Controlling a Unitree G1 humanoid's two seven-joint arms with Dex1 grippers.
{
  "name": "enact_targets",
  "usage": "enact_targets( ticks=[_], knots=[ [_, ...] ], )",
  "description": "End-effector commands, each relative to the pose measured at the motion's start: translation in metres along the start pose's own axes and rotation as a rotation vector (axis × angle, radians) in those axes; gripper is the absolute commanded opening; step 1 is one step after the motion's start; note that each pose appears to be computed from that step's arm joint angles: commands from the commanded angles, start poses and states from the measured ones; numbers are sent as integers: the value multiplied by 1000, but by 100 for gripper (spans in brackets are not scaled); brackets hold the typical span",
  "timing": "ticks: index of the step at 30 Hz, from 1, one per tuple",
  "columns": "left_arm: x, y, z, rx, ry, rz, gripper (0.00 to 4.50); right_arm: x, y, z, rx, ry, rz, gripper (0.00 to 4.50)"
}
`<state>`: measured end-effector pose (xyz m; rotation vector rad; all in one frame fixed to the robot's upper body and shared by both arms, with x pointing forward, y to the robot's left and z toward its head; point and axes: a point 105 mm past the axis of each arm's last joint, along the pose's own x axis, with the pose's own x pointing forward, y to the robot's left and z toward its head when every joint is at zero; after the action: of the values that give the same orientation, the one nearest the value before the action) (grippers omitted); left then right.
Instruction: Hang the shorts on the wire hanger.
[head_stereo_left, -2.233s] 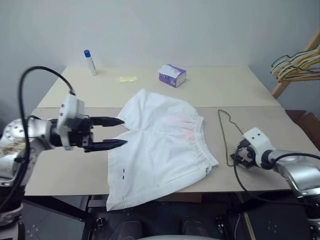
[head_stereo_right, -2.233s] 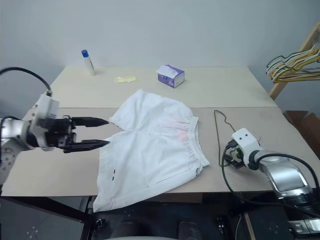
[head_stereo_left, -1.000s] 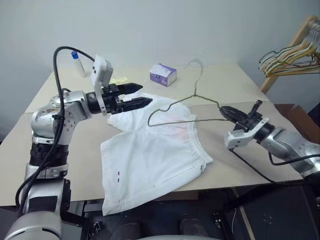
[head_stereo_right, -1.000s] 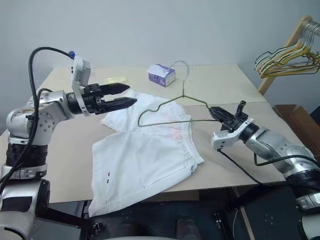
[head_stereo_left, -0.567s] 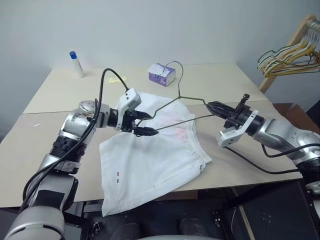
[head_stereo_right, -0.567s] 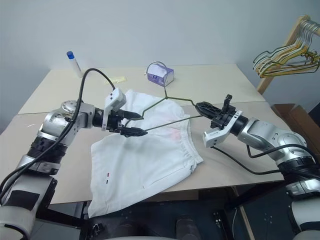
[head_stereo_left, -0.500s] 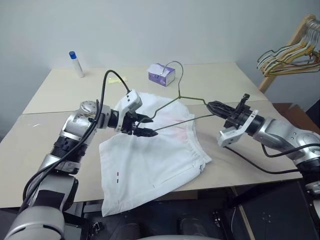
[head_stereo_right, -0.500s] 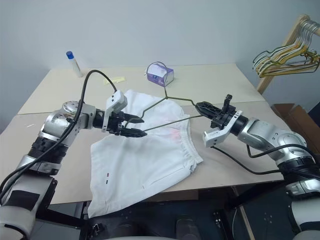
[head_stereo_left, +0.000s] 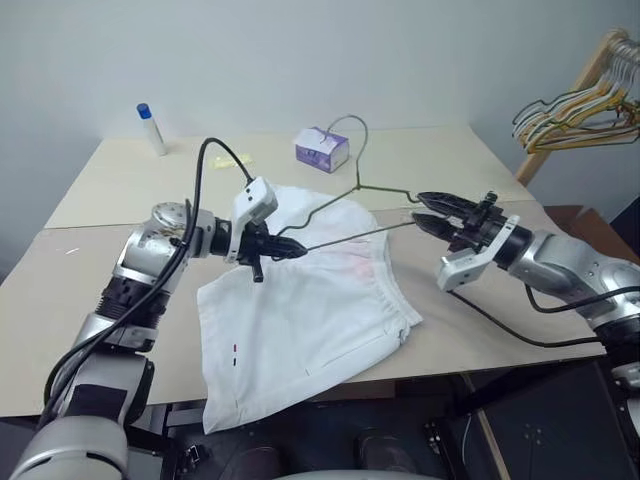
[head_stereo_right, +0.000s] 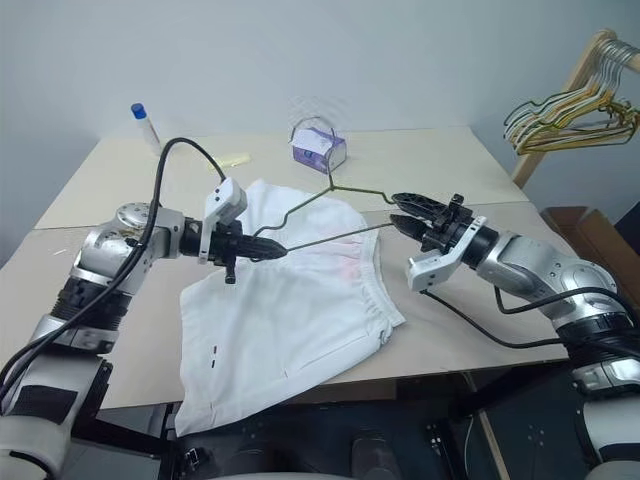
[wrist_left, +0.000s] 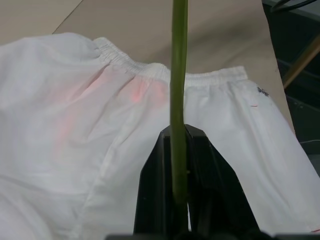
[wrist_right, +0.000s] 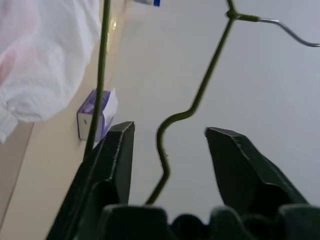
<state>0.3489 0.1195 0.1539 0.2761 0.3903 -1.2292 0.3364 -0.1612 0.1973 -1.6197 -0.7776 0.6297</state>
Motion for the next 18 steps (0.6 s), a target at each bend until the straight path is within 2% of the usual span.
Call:
enact_targets(
  ticks=[1,3,6,8,12,16,18],
  knots=[
    [-19,6,12,133,-14,78,0,-7,-20,8,162,-59,-32,397],
    [-25,9,8,222,23,114,0,-11,-18,10,355,-68,33,448],
    [-29,7,5,306,55,104,0,-11,-22,8,605,-62,106,448],
    [-30,4,5,348,65,90,0,-7,-16,3,743,-17,213,448],
    [-28,-7,8,398,65,34,0,7,1,-1,853,41,412,448],
    [-25,-13,12,414,47,15,0,18,23,1,838,118,602,448],
    [-25,-14,14,415,44,18,0,20,25,5,838,109,651,410]
  ],
)
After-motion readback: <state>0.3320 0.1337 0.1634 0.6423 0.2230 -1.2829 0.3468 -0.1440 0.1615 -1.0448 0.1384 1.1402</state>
